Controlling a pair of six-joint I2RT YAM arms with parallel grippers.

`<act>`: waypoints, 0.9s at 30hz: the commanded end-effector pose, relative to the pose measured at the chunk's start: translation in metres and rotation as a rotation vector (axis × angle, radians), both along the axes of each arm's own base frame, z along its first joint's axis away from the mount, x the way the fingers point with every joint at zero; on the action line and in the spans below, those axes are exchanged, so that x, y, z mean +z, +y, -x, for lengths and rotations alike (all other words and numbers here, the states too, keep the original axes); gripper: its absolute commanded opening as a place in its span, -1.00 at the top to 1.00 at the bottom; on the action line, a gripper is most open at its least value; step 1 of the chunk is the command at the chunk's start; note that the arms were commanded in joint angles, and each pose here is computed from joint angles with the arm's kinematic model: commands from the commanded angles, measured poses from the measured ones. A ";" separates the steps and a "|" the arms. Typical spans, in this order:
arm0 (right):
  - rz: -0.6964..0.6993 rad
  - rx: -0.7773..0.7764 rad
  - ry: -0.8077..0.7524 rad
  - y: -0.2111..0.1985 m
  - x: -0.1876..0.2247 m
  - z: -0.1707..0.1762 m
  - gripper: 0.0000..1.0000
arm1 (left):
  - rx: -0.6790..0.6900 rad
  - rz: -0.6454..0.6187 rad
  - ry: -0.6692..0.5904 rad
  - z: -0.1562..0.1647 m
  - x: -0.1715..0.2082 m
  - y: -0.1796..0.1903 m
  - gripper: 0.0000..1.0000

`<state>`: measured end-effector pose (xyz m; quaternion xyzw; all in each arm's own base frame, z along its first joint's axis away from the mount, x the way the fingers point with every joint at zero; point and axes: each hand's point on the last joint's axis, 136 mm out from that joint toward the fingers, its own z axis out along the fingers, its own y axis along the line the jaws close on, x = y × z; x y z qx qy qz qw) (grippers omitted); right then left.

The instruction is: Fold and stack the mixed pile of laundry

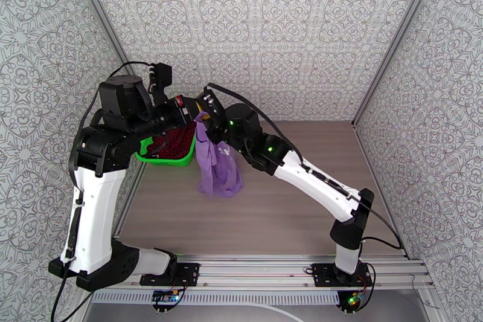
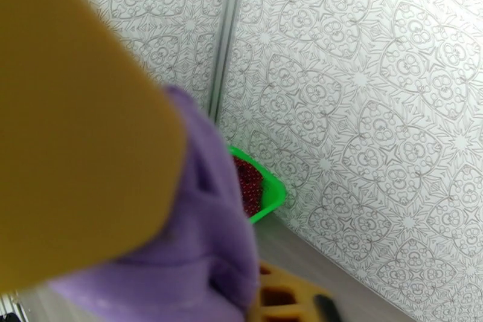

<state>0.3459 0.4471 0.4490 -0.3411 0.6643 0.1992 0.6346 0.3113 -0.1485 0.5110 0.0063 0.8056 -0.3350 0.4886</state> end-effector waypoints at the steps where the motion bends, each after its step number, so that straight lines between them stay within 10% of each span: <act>1: 0.032 0.065 0.030 -0.013 0.000 0.008 1.00 | -0.041 -0.012 -0.071 0.016 0.019 0.002 0.66; 5: -0.014 0.009 0.102 -0.047 0.016 -0.004 1.00 | 0.022 -0.085 -0.066 0.005 0.004 0.014 -0.85; 6: -0.018 -0.020 0.117 -0.057 0.021 -0.008 1.00 | 0.045 -0.109 -0.065 0.003 -0.002 0.018 -0.98; 19: -0.188 -0.355 0.258 -0.173 0.073 -0.038 1.00 | 0.049 -0.430 -0.192 0.032 -0.201 -0.049 -0.98; 23: -0.209 -0.370 0.289 -0.174 0.068 -0.041 1.00 | 0.114 -0.687 -0.441 0.052 -0.218 -0.096 -0.99; 27: -0.213 -0.373 0.313 -0.173 0.062 -0.043 1.00 | 0.132 -0.715 -0.430 0.042 -0.221 -0.119 -0.99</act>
